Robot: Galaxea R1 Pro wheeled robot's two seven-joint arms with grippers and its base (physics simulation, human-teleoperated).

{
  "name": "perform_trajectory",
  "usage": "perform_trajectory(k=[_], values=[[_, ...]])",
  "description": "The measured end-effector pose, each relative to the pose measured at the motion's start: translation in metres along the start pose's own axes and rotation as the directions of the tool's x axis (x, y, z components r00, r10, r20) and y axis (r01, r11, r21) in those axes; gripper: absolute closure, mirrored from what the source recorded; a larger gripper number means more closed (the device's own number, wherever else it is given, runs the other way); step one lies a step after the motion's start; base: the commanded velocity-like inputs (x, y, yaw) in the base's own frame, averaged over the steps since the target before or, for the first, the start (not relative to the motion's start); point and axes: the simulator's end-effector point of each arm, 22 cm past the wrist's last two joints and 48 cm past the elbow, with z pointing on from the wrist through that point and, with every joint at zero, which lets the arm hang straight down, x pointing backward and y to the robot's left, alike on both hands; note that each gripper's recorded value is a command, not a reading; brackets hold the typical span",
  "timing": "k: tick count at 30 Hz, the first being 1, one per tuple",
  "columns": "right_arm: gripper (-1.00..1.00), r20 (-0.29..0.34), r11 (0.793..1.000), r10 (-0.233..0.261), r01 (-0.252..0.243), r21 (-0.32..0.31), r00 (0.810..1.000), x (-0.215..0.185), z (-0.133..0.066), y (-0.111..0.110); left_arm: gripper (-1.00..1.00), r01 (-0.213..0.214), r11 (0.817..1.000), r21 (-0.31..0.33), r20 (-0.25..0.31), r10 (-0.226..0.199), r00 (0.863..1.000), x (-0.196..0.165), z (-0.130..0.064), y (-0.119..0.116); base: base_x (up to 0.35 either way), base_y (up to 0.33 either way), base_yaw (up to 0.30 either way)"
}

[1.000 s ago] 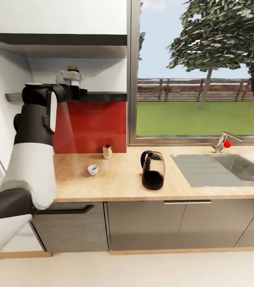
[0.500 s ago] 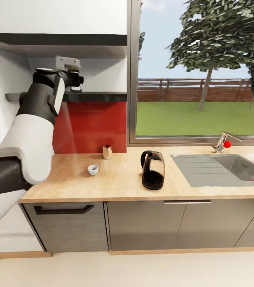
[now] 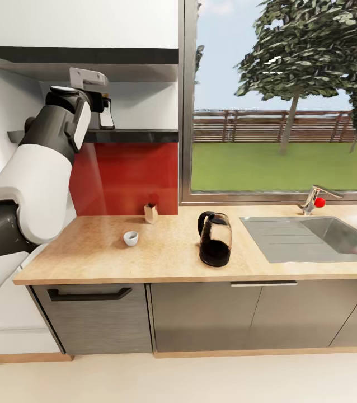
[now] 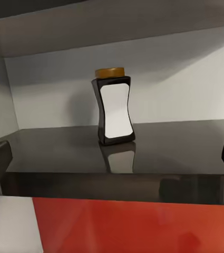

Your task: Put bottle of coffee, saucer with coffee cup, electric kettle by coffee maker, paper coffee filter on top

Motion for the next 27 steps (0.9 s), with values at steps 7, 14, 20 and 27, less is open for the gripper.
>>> perform_trajectory(k=[7, 14, 20, 27], values=[[-1.0, 0.0, 1.0, -0.002, 0.002, 0.004, 1.0, 0.0, 0.0, -0.003, -1.0, -0.011, 0.998, -0.063, 0.001, 0.011, 1.0, 0.003, 0.0, 0.013, 0.0, 0.0, 0.0], [-1.0, 0.0, 1.0, -0.003, 0.003, 0.006, 1.0, 0.0, 0.0, -0.005, -1.0, -0.007, 0.995, -0.095, 0.003, 0.008, 1.0, 0.003, -0.001, 0.024, 0.193, 0.001, 0.0], [-1.0, 0.0, 1.0, -0.003, 0.003, 0.006, 1.0, 0.0, 0.0, -0.005, -1.0, -0.002, 0.996, -0.095, 0.002, 0.003, 1.0, 0.003, -0.001, 0.024, 0.315, 0.102, 0.0], [-1.0, -0.001, 1.0, -0.003, 0.003, 0.008, 1.0, 0.0, 0.0, -0.005, -1.0, -0.005, 0.996, -0.094, 0.004, 0.005, 1.0, 0.003, -0.001, 0.024, 0.075, 0.044, 0.0]])
